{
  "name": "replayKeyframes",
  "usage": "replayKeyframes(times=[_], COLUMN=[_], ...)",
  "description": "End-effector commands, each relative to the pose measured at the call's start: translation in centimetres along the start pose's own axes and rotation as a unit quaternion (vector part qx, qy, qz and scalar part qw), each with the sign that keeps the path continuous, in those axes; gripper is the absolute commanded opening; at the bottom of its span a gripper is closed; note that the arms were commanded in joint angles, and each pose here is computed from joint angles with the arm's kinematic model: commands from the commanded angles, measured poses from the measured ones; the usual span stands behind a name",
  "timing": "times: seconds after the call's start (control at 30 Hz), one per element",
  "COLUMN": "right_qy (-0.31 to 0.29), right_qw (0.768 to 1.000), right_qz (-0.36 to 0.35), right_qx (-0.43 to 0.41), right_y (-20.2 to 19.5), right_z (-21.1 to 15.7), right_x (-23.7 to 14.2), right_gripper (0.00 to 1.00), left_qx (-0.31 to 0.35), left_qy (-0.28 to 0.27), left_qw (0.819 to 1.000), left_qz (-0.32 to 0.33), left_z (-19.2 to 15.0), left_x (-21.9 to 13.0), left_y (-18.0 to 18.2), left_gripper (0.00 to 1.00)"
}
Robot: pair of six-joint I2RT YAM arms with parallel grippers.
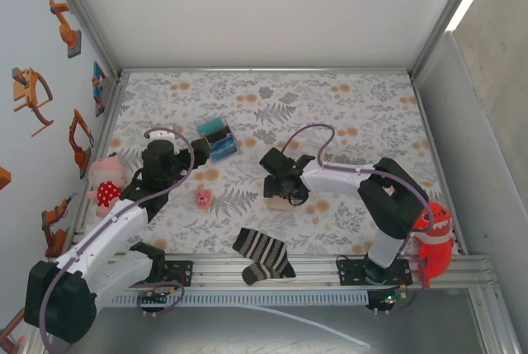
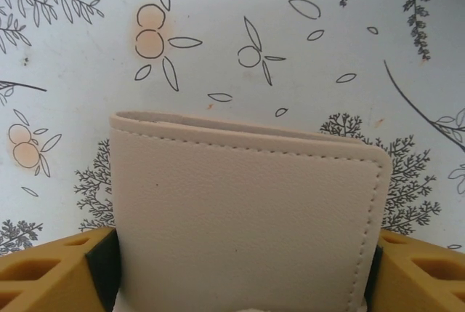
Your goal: Take the credit cards out of the card holder
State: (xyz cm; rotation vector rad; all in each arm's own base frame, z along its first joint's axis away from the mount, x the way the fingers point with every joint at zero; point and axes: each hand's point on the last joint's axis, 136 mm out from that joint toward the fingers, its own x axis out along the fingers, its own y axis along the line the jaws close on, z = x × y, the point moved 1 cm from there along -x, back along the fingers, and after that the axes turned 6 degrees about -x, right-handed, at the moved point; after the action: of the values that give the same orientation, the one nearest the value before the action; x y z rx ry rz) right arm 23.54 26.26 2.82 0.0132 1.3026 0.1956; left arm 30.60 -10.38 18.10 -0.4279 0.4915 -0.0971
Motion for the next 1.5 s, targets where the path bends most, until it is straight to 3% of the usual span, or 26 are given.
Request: replayKeyframes(times=[0.0,0.23,0.73,1.07,1.47], right_qy=[0.005,-0.054,-0.137,-0.177,-0.191], right_qw=[1.000,0.998,0.979,0.958,0.943], right_qz=[-0.012,0.043,0.147,0.225,0.271], right_qx=[-0.009,0.003,0.023,0.030,0.031], right_y=[-0.7,0.8,3.8,6.1,7.4], right_z=[-0.7,1.4,5.8,7.3,7.9], right_x=[0.1,-2.1,-6.7,-10.7,-12.4], right_gripper=[0.75,0.70,0.65,0.63,0.61], left_qx=[-0.014,-0.031,-0.045,-0.061,-0.047], left_qy=[-0.006,0.022,0.159,0.170,0.206], left_qw=[1.000,0.999,0.972,0.948,0.916], left_qz=[0.010,0.013,-0.166,-0.262,-0.341], left_z=[1.0,-0.3,-7.7,-10.1,-11.5], left_x=[-0.7,-1.9,-3.5,-4.6,-4.5], left_y=[-0.1,0.5,-4.8,-8.4,-13.2], left_gripper=[0.97,0.97,0.98,0.95,0.89])
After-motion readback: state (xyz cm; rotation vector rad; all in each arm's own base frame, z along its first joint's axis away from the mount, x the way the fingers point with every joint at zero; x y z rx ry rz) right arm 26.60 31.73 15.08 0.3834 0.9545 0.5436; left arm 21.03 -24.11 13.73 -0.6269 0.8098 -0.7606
